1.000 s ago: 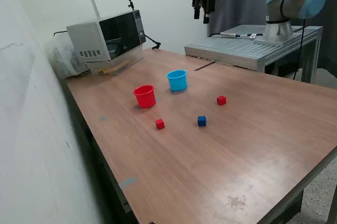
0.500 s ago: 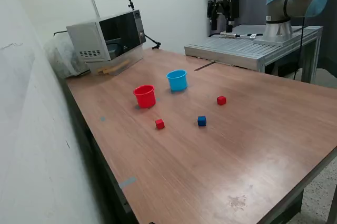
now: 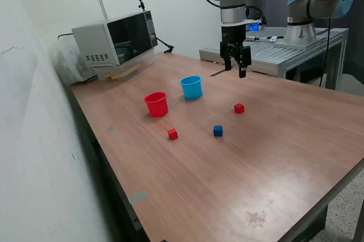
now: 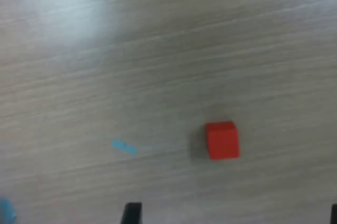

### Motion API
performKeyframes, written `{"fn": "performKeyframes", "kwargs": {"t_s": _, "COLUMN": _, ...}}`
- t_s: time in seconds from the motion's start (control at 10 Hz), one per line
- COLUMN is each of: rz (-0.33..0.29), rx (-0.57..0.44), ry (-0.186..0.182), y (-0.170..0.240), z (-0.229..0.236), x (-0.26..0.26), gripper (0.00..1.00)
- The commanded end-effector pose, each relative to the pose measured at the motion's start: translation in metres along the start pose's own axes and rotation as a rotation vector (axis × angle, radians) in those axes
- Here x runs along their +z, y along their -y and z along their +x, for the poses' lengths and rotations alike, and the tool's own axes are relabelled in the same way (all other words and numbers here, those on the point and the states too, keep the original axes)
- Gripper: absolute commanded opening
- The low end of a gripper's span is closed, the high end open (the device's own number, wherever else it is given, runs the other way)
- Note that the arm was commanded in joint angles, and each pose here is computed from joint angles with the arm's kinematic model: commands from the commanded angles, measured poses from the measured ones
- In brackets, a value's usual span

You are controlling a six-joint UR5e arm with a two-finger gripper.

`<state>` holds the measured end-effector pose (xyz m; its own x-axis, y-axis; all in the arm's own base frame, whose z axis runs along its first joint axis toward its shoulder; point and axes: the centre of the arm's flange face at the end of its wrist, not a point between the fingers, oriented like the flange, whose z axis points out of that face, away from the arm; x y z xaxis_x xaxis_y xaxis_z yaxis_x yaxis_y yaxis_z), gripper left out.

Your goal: Place red objects in the red bin, and blue objects in the blue bin.

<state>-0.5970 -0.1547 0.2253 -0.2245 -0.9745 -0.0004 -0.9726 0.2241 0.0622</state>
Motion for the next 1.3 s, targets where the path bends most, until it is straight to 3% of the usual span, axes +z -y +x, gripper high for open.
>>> {"fn": "performKeyframes", "kwargs": {"t_s": 0.0, "rz": 0.014, "rx": 0.005, "ry": 0.006, "y": 0.002, "z": -0.003, "x": 0.03, "gripper": 1.0}}
{"fn": "performKeyframes", "kwargs": {"t_s": 0.6, "rz": 0.014, "rx": -0.047, "ry": 0.0, "y": 0.016, "z": 0.026, "x": 0.05, "gripper": 1.0}}
{"fn": "performKeyframes", "kwargs": {"t_s": 1.0, "rz": 0.063, "rx": -0.046, "ry": 0.018, "y": 0.015, "z": 0.026, "x": 0.097, "gripper": 1.0}}
{"fn": "performKeyframes", "kwargs": {"t_s": 1.2, "rz": 0.05, "rx": -0.032, "ry": 0.014, "y": 0.005, "z": 0.02, "x": 0.1, "gripper": 1.0}}
